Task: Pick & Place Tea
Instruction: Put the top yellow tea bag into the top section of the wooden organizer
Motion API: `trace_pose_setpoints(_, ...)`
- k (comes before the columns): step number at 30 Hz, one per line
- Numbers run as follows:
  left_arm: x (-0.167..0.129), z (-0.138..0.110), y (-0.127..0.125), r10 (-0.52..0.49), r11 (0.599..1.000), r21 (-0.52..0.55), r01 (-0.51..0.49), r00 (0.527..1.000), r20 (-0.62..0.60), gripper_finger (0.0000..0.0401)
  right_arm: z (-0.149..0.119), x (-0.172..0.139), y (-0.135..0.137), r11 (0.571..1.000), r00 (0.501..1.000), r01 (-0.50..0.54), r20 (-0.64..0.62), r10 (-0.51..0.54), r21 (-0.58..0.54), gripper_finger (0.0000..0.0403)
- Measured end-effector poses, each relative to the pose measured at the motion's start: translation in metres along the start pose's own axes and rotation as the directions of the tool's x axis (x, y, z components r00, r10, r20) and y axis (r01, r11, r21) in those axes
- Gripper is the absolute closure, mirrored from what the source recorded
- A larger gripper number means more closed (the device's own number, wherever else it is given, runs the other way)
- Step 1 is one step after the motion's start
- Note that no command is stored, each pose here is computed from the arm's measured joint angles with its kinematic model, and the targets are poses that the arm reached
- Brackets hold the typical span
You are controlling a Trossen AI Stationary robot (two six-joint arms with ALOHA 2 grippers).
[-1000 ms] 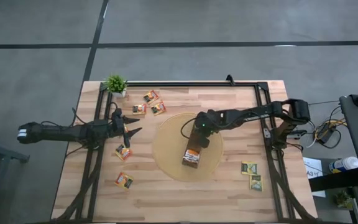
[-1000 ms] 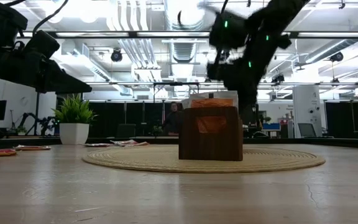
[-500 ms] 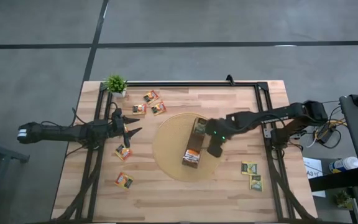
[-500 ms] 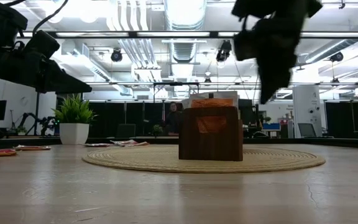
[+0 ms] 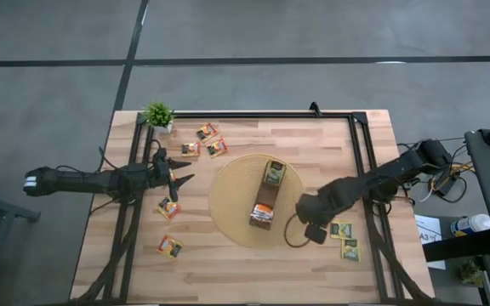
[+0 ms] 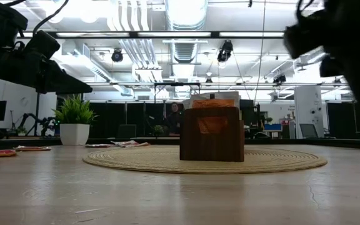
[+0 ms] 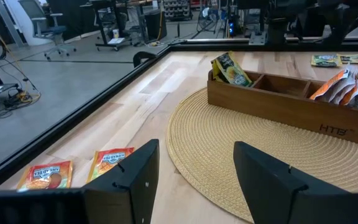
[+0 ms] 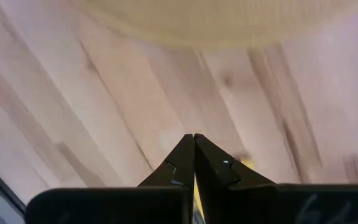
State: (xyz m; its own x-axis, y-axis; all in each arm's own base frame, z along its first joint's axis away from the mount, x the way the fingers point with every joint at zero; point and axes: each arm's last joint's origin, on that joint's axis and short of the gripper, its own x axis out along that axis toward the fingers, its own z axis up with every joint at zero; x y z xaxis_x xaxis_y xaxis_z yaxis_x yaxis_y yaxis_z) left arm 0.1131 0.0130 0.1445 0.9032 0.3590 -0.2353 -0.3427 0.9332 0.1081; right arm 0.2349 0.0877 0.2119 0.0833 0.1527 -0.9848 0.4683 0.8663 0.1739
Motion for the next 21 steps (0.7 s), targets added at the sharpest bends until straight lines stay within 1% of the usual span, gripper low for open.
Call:
trace_pose_setpoints(3, 0.000, 0.000, 0.000, 0.000, 1.000, 0.000, 0.000, 1.000, 0.000, 0.0199, -0.013, 0.000, 0.002, 0.998, 0.998, 0.047, -0.037, -0.046, 0.037, 0.0394)
trace_pose_setpoints(7, 0.000, 0.000, 0.000, 0.000, 1.000, 0.000, 0.000, 1.000, 0.000, 0.0199, -0.023, 0.000, 0.010, 0.998, 0.998, 0.043, -0.038, -0.041, 0.054, 0.0393)
trace_pose_setpoints(10, 0.000, 0.000, 0.000, 0.000, 1.000, 0.000, 0.000, 1.000, 0.000, 0.0199, -0.029, -0.001, 0.013, 0.994, 0.999, 0.038, -0.041, -0.034, 0.099, 0.0380)
trace_pose_setpoints(13, 0.000, 0.000, 0.000, 0.000, 1.000, 0.000, 0.000, 1.000, 0.000, 0.0199, -0.033, -0.001, 0.016, 0.993, 0.999, 0.034, -0.040, -0.029, 0.115, 0.0347)
trace_pose_setpoints(18, 0.000, 0.000, 0.000, 0.000, 1.000, 0.000, 0.000, 1.000, 0.000, 0.0199, -0.043, 0.002, 0.019, 0.987, 0.998, 0.048, -0.052, -0.041, 0.153, 0.0265)
trace_pose_setpoints(21, 0.000, 0.000, 0.000, 0.000, 1.000, 0.000, 0.000, 1.000, 0.000, 0.0199, -0.051, 0.008, 0.019, 0.987, 0.996, 0.072, -0.067, -0.062, 0.146, 0.0215)
